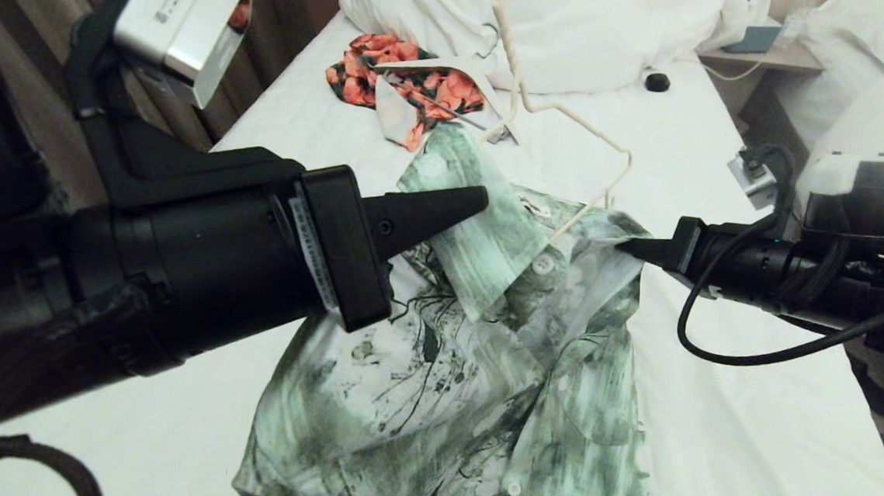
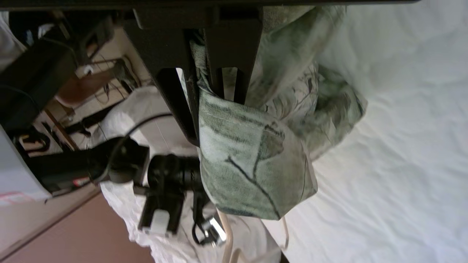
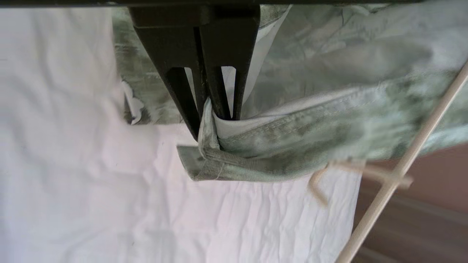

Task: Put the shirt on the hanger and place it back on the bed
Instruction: Hook the other side of the shirt onto the hanger

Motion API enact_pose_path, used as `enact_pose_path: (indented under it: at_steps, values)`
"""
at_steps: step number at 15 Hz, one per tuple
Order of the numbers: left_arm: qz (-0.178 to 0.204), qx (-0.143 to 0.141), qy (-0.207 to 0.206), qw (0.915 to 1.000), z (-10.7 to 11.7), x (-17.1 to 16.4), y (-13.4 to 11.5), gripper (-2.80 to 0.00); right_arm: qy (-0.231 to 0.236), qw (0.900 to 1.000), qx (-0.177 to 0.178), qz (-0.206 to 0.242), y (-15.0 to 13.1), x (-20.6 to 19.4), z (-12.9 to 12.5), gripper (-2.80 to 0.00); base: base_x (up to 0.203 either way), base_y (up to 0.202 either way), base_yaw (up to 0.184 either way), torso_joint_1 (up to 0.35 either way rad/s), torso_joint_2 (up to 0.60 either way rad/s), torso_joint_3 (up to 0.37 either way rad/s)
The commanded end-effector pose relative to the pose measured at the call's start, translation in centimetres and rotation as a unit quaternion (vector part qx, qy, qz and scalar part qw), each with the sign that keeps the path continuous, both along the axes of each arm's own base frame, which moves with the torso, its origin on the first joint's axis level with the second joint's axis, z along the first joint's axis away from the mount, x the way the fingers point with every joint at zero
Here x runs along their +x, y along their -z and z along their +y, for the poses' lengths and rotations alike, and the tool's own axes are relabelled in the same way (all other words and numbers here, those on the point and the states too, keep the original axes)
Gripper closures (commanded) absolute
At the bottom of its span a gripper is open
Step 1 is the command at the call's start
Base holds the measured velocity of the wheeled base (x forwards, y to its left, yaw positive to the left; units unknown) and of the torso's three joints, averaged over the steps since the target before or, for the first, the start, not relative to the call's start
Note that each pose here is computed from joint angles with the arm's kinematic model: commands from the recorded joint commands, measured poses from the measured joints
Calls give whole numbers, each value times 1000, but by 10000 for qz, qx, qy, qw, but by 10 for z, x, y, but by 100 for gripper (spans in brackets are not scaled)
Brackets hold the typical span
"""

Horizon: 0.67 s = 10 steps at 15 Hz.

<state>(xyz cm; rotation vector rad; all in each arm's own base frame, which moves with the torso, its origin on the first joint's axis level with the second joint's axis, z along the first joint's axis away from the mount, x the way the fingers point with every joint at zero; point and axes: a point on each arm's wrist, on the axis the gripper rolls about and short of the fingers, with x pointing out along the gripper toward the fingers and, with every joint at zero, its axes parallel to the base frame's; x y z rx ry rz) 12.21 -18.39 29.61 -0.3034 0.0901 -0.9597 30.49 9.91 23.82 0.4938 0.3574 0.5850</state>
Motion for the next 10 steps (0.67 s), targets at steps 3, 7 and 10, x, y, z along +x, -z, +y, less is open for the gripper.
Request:
enact_pose_path:
  at_steps: [3, 7, 10]
  values:
    - [103, 151, 0, 9998, 0, -2, 1, 0, 136, 9999, -5, 52, -9, 4, -9, 0, 0, 0, 0, 0, 0, 0]
    - [70, 67, -14, 10000, 4, -4, -6, 0, 265, 9996, -13, 91, -14, 7, -17, 0, 0, 0, 0, 0, 0, 0]
    - [22, -171, 0, 9999, 12, -10, -17, 0, 192, 9996, -37, 218, -6, 7, -15, 0, 0, 0, 0, 0, 0, 0]
